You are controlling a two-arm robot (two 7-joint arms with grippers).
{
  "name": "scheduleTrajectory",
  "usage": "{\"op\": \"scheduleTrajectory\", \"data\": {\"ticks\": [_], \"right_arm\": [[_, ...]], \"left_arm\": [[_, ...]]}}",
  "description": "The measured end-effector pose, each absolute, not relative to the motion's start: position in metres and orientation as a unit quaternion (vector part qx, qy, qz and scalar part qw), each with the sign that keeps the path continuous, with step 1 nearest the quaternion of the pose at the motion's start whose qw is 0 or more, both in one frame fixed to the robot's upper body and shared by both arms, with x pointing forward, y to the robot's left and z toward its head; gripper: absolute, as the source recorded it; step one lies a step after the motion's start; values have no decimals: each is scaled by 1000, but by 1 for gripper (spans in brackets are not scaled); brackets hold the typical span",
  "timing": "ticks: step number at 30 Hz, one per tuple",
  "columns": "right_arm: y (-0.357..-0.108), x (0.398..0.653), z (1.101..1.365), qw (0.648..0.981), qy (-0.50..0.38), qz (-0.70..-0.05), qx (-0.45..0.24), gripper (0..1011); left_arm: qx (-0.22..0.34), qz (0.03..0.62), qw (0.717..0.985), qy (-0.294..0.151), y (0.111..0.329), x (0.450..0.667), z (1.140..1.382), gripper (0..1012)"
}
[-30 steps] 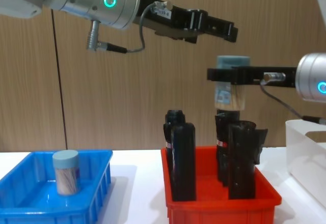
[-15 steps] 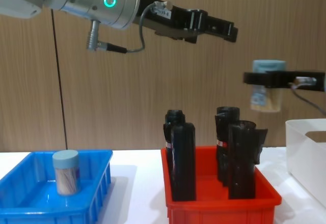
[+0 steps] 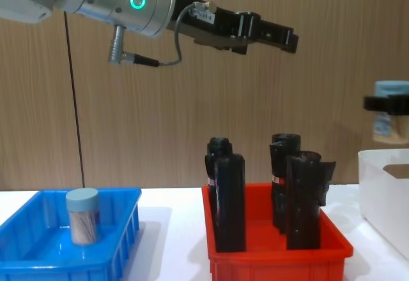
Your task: Pick the cotton swabs from the blue box and place them into the white box.
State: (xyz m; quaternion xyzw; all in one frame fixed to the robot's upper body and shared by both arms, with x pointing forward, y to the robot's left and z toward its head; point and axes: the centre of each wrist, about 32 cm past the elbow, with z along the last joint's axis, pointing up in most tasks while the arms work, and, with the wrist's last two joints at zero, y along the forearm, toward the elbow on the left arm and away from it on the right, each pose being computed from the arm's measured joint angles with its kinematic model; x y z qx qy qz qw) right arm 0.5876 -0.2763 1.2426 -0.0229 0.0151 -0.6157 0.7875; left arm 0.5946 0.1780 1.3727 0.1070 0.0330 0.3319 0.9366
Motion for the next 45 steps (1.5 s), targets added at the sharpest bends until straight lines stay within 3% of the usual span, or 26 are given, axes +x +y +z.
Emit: {"op": "scheduleTrajectory", "data": {"ticks": [18, 35, 45], "right_arm": [[-317, 597, 1223, 738, 38, -671, -59, 669], [-335, 601, 1207, 721, 65, -686, -77, 669], [-339, 603, 1203, 717, 72, -688, -80, 953]], "left_arm": [[107, 332, 937, 33, 178, 595, 1373, 1000], [107, 332, 937, 33, 178, 595, 1373, 1000], [107, 332, 937, 33, 178, 595, 1373, 1000]]}}
